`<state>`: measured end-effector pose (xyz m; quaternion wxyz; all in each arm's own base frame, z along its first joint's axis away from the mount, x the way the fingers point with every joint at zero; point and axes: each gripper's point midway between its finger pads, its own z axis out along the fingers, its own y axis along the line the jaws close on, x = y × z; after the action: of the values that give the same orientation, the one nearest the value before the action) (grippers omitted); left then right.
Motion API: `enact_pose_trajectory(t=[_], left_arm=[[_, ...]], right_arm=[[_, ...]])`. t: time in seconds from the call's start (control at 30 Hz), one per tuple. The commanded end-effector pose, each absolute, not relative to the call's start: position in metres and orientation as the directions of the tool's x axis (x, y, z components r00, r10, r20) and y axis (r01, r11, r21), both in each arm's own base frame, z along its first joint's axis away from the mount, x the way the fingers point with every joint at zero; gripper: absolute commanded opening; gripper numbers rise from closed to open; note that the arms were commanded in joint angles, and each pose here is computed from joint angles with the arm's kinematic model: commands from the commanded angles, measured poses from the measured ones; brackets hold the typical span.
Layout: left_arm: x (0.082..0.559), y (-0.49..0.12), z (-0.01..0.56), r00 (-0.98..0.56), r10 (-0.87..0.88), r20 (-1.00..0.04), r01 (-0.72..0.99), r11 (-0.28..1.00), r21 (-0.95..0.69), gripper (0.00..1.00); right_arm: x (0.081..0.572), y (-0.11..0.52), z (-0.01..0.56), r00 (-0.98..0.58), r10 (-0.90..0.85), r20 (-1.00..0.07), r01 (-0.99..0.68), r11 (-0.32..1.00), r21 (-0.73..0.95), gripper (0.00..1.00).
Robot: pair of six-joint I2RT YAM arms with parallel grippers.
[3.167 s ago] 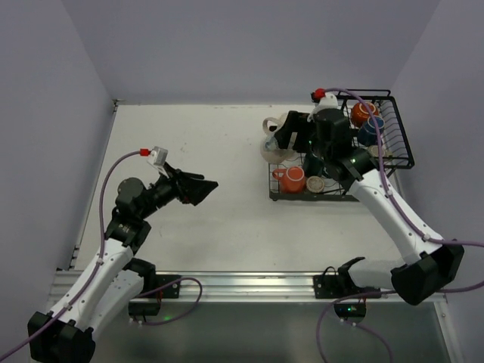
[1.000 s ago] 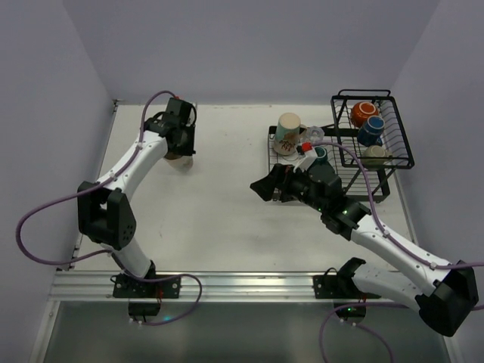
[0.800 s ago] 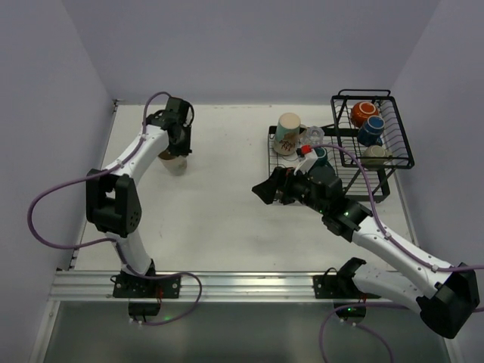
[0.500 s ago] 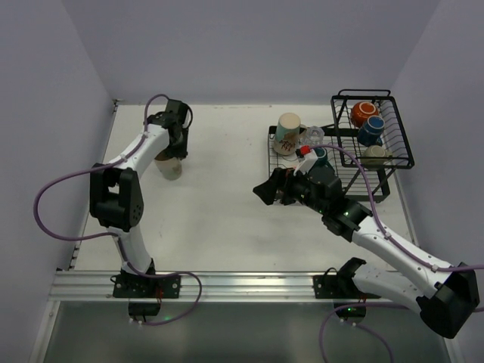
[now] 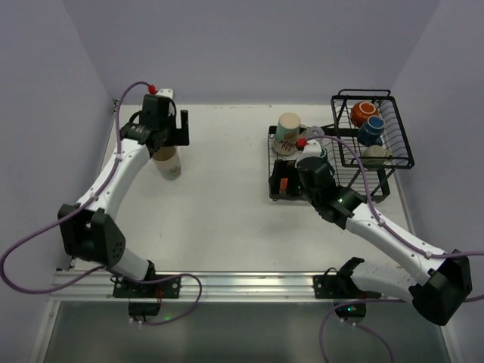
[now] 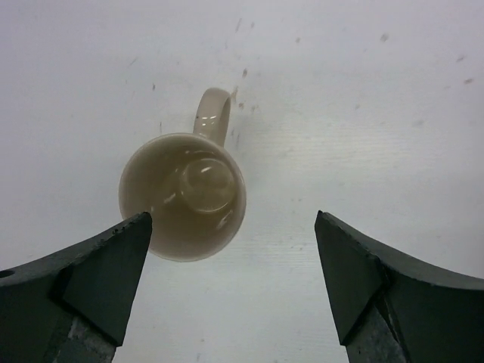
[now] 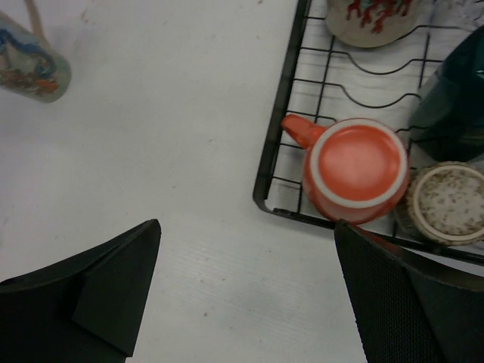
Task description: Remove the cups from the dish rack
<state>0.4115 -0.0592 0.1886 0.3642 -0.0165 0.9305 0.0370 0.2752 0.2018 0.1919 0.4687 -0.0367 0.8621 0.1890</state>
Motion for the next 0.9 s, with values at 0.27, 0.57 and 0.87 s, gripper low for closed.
enact_pose_trajectory(t=[0.27,0.57,0.87], left_arm=[[0.301,-0.169,0.284,-0.381,-0.168,-0.909,0.492,0.795,-0.353,0.95],[0.246,-0.166,0.253,-0.337,-0.089,-0.937,0.609,0.739,-0.289,0.97],[0.244,-0.171,0.246,-0.368,-0.070,-0.927,0.625,0.720,-0.302,0.97]], right_arm=[[0.312,0.155,0.170,-0.582,-0.061,-0.811,-0.095,0.995,-0.007,0.99],[0.327,0.158,0.138,-0.663,-0.123,-0.738,-0.178,0.984,-0.004,0.99],[0.349,0.152,0.122,-0.670,-0.150,-0.727,-0.131,0.988,-0.083,0.97]])
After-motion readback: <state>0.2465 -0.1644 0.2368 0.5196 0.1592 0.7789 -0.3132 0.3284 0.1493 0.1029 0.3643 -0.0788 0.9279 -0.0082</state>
